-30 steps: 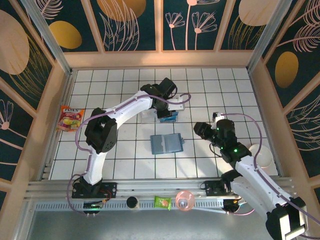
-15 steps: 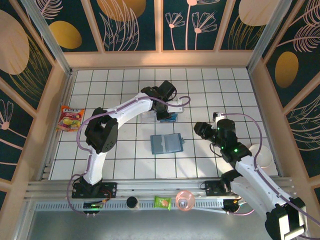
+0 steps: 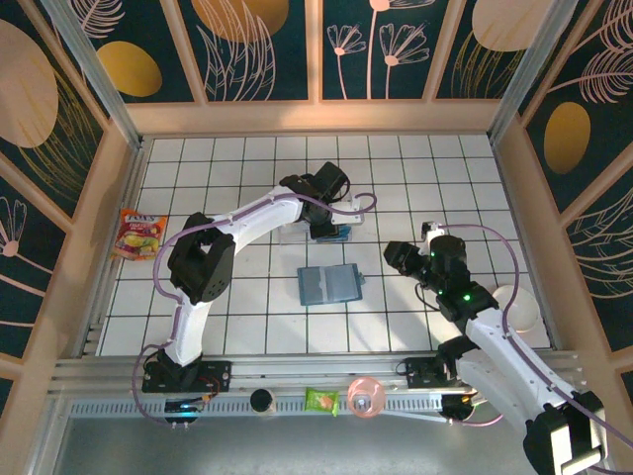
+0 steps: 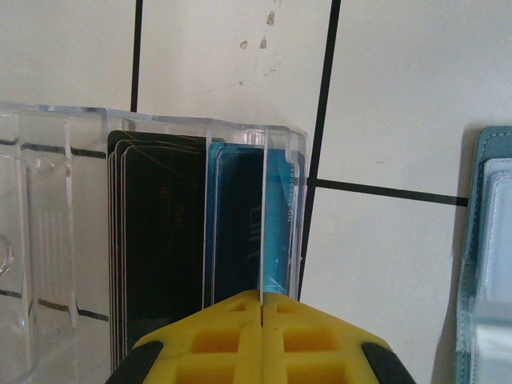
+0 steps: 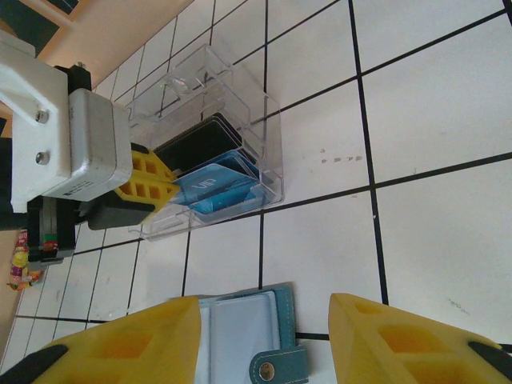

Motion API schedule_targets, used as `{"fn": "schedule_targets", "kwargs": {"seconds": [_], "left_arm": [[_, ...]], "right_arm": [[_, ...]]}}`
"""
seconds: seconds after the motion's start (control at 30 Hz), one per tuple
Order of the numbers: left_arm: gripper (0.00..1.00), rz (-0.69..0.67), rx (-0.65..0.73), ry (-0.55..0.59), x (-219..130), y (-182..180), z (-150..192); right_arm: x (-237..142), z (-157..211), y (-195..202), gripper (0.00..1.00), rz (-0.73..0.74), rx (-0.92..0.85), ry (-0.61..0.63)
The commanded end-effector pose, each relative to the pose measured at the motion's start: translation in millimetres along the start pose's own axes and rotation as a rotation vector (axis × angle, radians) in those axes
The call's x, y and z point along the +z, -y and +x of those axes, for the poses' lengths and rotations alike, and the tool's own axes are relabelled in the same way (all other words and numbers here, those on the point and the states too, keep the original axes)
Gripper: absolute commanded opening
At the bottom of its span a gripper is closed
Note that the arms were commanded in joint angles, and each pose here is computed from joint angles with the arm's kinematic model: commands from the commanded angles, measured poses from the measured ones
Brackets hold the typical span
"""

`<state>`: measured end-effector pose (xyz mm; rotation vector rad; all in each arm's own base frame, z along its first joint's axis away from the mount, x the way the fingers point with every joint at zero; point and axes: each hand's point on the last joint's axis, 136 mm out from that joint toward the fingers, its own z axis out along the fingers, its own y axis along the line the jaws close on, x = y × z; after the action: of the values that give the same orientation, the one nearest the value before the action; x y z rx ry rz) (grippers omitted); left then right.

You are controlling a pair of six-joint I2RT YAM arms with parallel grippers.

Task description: Take the credit cards out of the card holder

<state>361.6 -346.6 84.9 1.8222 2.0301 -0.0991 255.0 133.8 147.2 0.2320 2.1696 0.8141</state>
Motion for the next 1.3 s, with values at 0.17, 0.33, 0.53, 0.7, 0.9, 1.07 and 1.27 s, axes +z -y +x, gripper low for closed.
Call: {"fn": "schedule_targets", "kwargs": {"seconds": [0.17,0.33,0.53,0.7,0.9,1.07,1.27], "left_arm": [[0.00,-0.008,0.013,-0.030,8.9,0.5,8.3],[0.09,-0.029,0.006,-0.026,6.7,-2.7,7.3],[0.31,-0.064,-0.020,-0.007,1.1,-11.0,1.2],[0.36,-0.118,-0.069,0.069,-19.0,-25.8,-16.6],[0.48,-0.176,-0.241,0.340,-83.0,-62.9,-41.5],[0.99,-0.233,-0.419,0.722,-170.8,-87.8,-53.3],[0.99,-0.453,-0.661,0.924,-229.3,-100.7,-21.4]], "right_arm": [[0.9,0.0,0.3,0.46,-0.019,-0.015,0.006],[1.0,0.7,0.3,0.46,-0.022,-0.014,0.004],[1.2,1.4,0.2,0.46,-0.025,-0.012,0.001],[1.4,2.6,-0.8,0.47,-0.033,-0.013,-0.004],[2.5,2.3,-2.8,0.54,-0.048,-0.010,-0.002],[0.8,-10.0,-7.4,0.83,-0.048,-0.027,0.045],[0.2,-28.1,-0.6,0.85,0.034,0.002,0.103]]}}
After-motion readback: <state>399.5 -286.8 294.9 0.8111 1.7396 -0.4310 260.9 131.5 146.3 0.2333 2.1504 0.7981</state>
